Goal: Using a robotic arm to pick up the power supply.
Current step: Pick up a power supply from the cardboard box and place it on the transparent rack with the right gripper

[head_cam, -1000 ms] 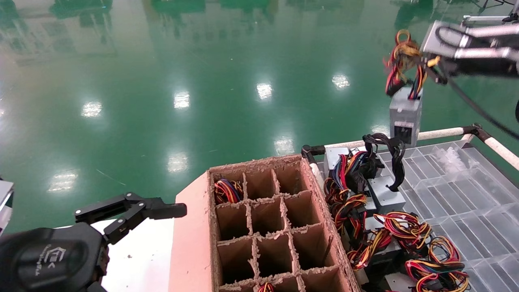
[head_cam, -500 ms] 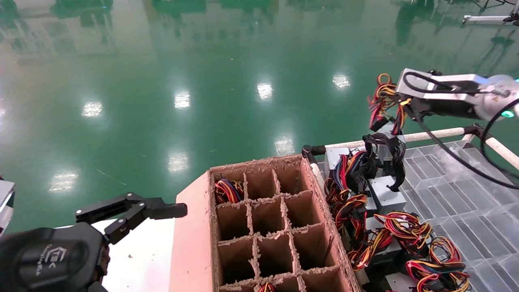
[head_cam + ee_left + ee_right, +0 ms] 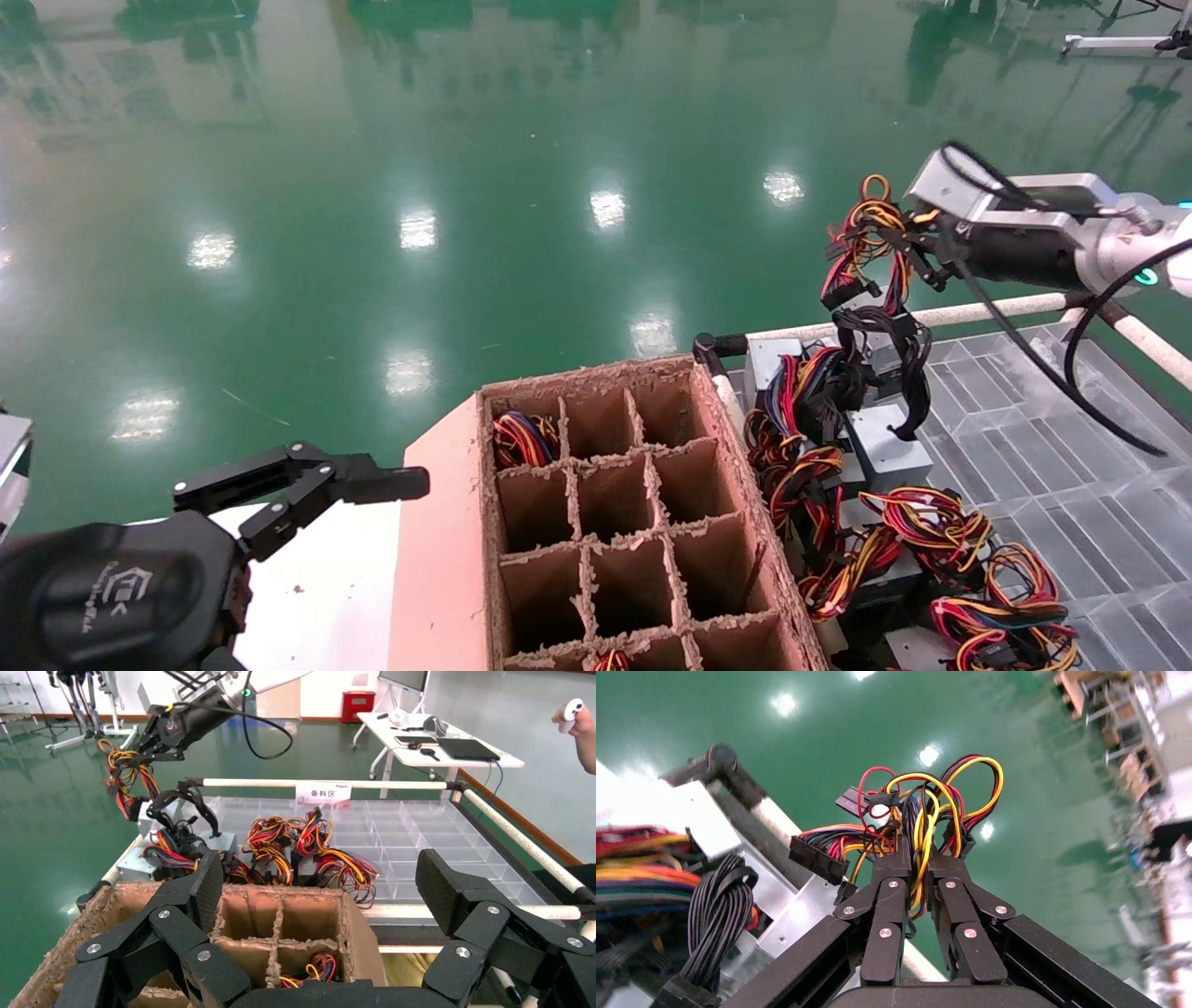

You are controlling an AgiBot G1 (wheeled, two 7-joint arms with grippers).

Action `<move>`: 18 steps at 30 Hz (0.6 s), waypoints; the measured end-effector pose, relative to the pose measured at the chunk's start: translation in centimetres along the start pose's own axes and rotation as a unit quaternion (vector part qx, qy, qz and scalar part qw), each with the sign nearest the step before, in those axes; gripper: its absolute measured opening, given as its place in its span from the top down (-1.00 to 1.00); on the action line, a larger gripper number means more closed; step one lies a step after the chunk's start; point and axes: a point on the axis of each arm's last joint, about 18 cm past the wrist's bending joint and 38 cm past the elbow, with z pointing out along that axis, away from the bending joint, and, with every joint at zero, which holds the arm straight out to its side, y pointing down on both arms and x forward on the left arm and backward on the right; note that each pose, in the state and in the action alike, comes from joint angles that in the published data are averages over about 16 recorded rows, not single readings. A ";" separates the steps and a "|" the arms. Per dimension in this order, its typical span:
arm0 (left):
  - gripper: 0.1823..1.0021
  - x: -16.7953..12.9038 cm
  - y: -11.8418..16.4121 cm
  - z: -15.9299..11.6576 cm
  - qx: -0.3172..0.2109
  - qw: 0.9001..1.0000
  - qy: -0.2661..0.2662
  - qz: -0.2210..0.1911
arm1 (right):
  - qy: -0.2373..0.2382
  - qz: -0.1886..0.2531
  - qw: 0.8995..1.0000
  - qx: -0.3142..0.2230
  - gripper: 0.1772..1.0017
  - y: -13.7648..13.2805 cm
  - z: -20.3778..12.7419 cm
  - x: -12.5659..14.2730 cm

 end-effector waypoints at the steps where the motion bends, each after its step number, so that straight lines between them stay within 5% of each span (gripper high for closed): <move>1: -1.00 0.0 0.0 0.0 0.000 1.000 0.000 0.000 | 0.003 0.020 1.000 0.005 0.92 0.2 0.0 0.0; 7: -1.00 0.0 0.0 0.0 0.000 1.000 0.000 0.000 | 0.019 0.144 0.989 0.036 0.92 1.7 -0.3 -0.4; 18: -1.00 0.0 0.0 0.0 0.000 1.000 0.000 0.000 | 0.045 0.313 0.945 0.077 0.92 5.0 -0.3 -2.0</move>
